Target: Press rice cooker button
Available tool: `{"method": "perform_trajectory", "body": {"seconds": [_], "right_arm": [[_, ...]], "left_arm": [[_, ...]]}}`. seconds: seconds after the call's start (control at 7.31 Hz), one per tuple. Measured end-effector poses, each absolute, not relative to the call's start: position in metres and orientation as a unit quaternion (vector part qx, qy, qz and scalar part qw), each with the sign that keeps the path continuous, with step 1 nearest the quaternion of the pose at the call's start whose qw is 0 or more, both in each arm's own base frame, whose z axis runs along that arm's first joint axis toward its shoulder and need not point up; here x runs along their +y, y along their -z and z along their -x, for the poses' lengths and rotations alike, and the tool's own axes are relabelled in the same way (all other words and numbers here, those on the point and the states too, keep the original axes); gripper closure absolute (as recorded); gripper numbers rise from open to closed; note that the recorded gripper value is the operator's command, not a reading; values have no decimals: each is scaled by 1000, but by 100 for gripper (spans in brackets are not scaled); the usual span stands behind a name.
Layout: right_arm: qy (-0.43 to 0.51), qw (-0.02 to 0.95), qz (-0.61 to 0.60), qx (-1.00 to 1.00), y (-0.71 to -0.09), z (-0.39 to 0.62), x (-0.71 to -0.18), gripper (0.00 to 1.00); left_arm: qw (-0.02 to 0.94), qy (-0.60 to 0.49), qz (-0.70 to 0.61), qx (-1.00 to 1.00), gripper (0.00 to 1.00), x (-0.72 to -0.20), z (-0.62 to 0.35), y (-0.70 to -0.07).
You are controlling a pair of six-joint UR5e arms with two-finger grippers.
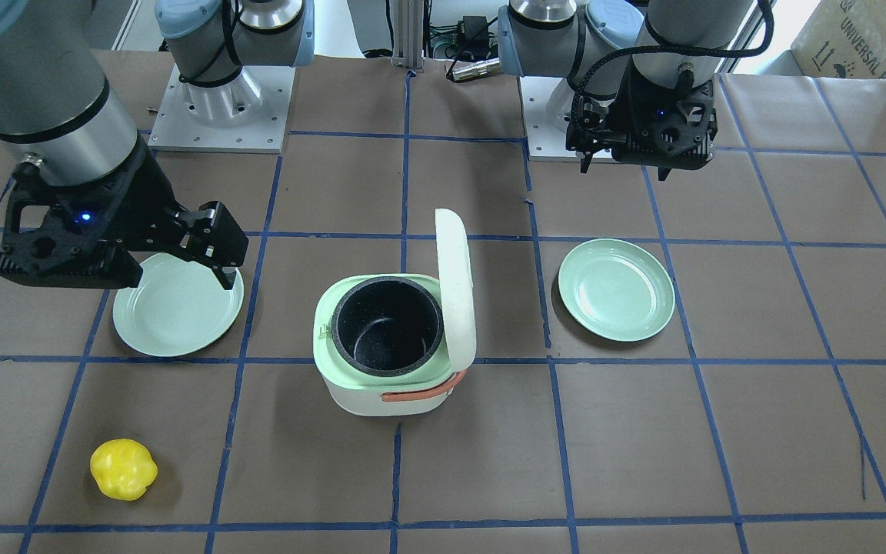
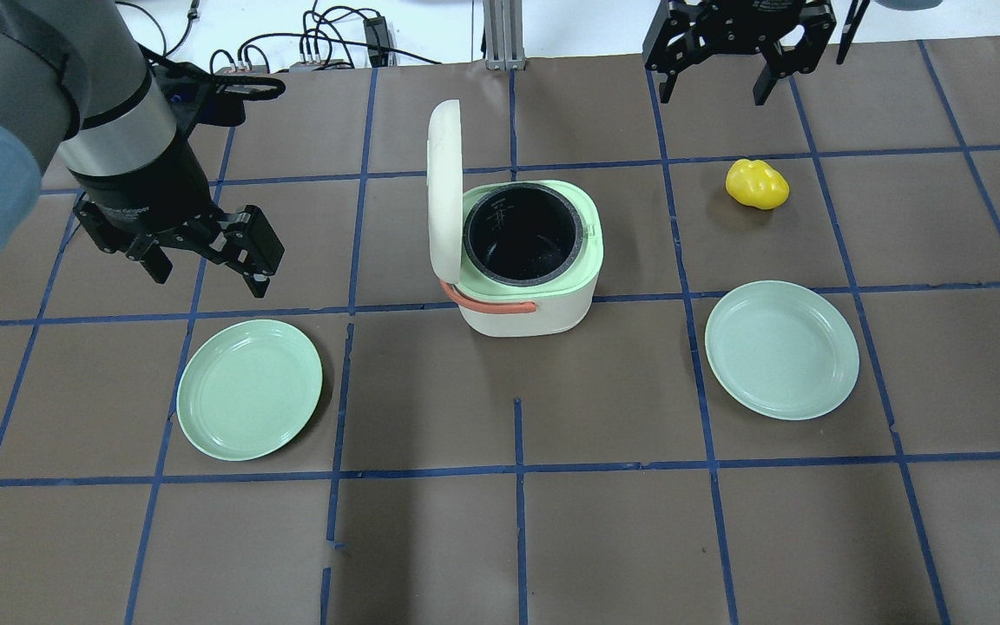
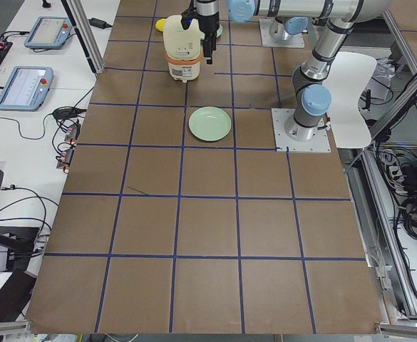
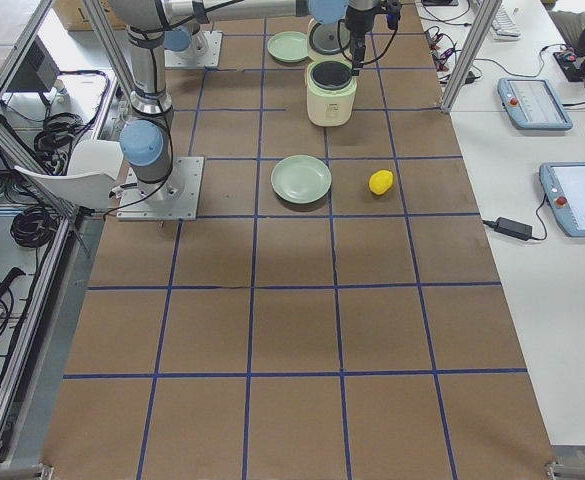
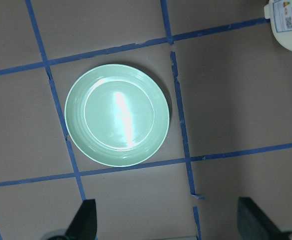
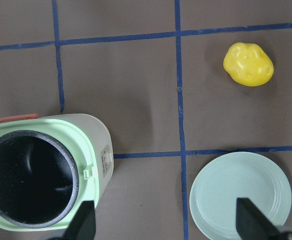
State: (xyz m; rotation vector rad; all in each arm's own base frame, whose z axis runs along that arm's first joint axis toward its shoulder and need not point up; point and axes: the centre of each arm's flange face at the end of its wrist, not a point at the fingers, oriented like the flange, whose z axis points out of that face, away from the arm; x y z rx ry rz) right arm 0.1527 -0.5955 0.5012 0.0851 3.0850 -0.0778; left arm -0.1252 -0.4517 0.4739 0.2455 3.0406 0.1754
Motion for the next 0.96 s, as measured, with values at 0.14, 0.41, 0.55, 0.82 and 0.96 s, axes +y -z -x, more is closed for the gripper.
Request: {"method": "perform_trajectory", "body": {"seconds": [0.14, 0.41, 0.55, 0.82, 0.96], "right_arm": [[23, 24, -33, 999, -497, -146, -598, 0], [14, 15, -35, 999, -490, -142, -596, 0], [4, 15, -33, 999, -484, -143, -591, 0], [-18, 18, -29, 999, -469, -145, -563, 0], [-21, 18, -28, 999, -469, -145, -542, 0]], "left_arm": [[43, -57, -80, 994, 0, -452, 125, -474], [43, -58, -80, 994, 0, -452, 125, -474], [43, -58, -80, 994, 0, -452, 125, -474], [43, -58, -80, 994, 0, -452, 125, -474], [43, -57, -80, 994, 0, -452, 125, -474]]}}
